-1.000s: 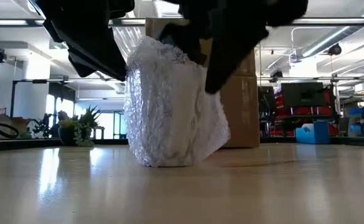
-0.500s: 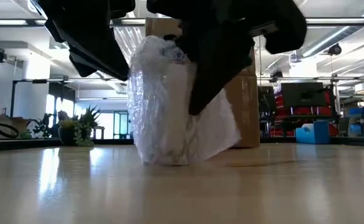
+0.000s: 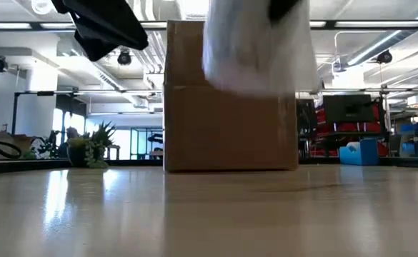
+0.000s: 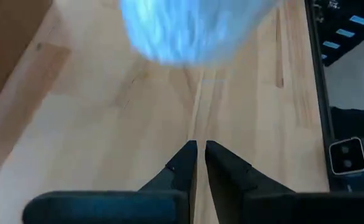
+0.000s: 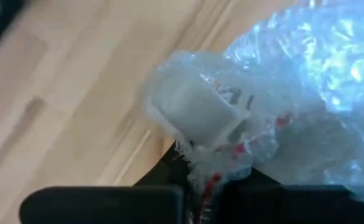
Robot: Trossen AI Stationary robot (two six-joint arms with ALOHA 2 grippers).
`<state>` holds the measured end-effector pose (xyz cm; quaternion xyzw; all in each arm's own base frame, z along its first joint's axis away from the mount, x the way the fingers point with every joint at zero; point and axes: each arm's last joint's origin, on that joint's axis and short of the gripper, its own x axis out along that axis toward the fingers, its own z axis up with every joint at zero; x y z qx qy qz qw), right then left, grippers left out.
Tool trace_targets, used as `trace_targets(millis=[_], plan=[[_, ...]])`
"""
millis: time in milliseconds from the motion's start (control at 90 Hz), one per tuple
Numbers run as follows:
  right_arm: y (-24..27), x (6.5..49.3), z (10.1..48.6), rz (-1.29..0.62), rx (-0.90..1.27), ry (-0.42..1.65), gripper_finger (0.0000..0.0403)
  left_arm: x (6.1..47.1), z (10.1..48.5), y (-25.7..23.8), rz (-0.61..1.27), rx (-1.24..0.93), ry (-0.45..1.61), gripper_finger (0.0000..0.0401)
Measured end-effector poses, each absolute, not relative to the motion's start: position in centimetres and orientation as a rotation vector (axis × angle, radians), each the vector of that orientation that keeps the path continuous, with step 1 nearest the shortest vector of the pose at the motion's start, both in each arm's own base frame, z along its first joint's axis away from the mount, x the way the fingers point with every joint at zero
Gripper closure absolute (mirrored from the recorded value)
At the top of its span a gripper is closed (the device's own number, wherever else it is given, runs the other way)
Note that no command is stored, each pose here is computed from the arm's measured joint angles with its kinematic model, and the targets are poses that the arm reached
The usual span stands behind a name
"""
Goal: Wrap mug
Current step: Put the wrapped gray mug into the cardboard box
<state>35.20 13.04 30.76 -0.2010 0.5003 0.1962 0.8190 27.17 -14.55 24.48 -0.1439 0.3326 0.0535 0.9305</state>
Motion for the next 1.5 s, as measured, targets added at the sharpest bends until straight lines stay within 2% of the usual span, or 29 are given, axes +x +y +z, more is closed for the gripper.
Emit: trace_targets(millis=[133, 244, 389, 478, 644, 844, 1011, 1256, 1500], plan=[[10.5, 32.2, 37.4, 0.307, -0.411, 0.809, 0.0394, 27.2, 24.5, -14.5, 0.116, -0.293, 0.677, 0.0381], [7.5, 30.5, 42.0, 0.139, -0.41, 0.571, 0.0394, 27.2, 24.5, -14.5, 0.129, -0.285, 0.665, 0.0381], [2.5, 29.9, 46.5, -0.08, -0.368, 0.258, 0.0394, 27.2, 24.5, -14.4, 0.134, -0.247, 0.657, 0.0381], [-1.4, 30.2, 47.9, -0.233, -0.33, 0.145, 0.0394, 27.3, 24.5, -14.4, 0.141, -0.229, 0.651, 0.0381], [-9.8, 32.1, 44.8, -0.424, -0.221, 0.274, 0.0394, 27.3, 24.5, -14.3, 0.141, -0.202, 0.647, 0.0381], [-16.5, 34.1, 38.6, -0.282, 0.114, 0.476, 0.0394, 27.3, 24.5, -14.3, 0.141, -0.202, 0.646, 0.0381], [-18.1, 35.6, 34.1, -0.242, 0.172, 0.665, 0.0394, 27.1, 24.3, -14.4, 0.144, -0.211, 0.653, 0.0381], [-19.1, 37.0, 30.4, -0.229, 0.175, 0.797, 0.039, 26.9, 24.2, -14.6, 0.145, -0.24, 0.656, 0.0381], [-19.2, 37.1, 28.8, -0.231, 0.229, 0.879, 0.0333, 26.9, 24.2, -14.7, 0.145, -0.243, 0.653, 0.0381]])
